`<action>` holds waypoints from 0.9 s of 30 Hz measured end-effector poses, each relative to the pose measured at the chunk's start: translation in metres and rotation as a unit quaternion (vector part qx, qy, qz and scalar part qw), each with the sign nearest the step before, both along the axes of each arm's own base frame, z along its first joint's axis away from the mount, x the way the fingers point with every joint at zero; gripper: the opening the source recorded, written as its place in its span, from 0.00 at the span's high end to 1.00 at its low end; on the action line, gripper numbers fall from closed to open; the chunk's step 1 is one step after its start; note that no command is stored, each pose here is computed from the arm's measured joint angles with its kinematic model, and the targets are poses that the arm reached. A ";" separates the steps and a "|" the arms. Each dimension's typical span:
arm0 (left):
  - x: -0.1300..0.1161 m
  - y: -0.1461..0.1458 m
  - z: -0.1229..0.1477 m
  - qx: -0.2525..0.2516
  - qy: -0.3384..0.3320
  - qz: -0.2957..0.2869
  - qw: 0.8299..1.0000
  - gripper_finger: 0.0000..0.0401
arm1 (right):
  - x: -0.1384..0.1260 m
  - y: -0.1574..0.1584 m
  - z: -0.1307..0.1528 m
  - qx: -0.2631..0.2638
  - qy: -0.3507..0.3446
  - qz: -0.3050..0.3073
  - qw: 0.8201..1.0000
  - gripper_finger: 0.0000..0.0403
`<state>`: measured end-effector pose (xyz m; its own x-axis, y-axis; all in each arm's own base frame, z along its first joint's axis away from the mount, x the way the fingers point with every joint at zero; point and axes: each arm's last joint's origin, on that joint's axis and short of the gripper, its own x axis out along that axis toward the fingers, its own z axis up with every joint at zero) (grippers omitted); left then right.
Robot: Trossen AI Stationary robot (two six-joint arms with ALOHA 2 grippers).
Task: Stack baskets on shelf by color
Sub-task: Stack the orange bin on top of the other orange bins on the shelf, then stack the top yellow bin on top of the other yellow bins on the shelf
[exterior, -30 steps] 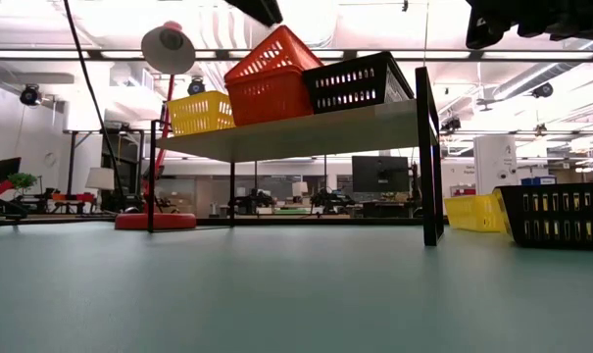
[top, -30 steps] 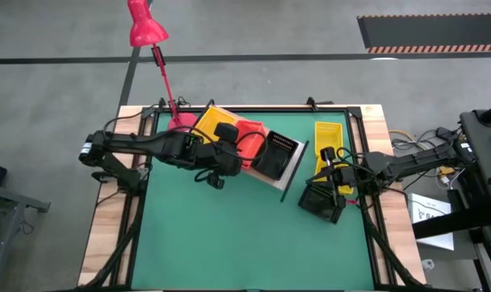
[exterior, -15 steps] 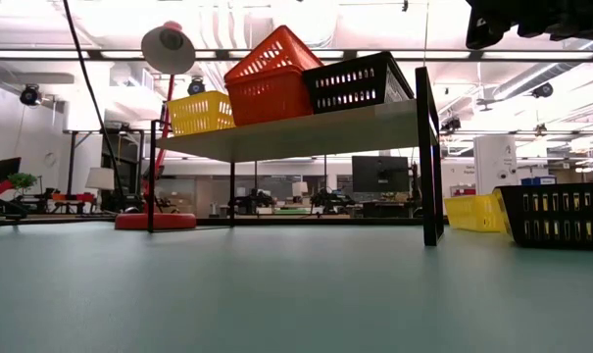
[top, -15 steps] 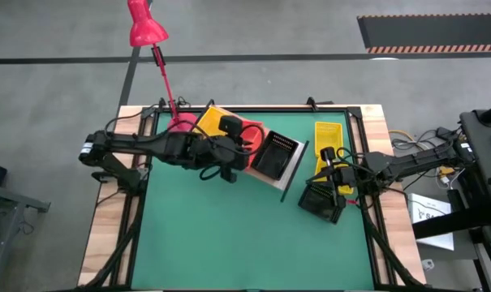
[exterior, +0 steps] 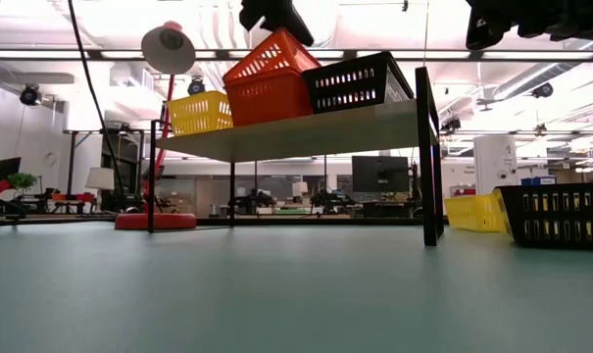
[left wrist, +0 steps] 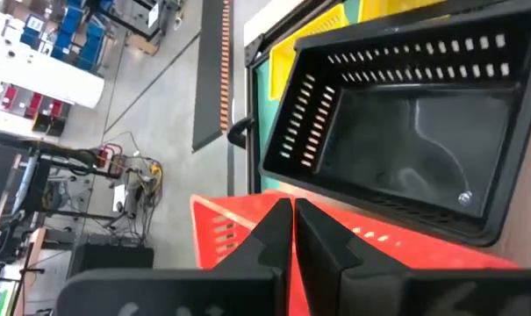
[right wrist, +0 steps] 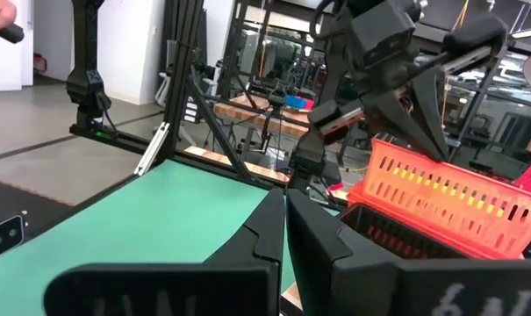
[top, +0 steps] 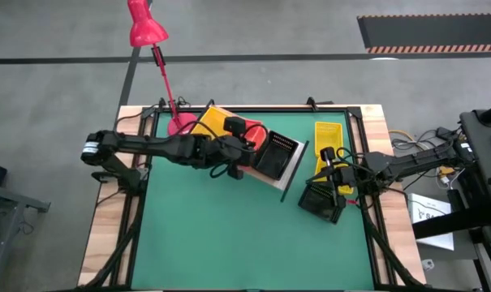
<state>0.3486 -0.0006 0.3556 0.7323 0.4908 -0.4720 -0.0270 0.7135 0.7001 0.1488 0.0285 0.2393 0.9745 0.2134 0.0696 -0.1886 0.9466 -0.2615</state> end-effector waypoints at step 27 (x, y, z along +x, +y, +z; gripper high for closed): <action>-0.022 -0.066 0.012 -0.072 -0.043 -0.057 0.995 1.00 | 0.000 0.000 -0.002 -0.010 0.009 -0.005 1.000 0.98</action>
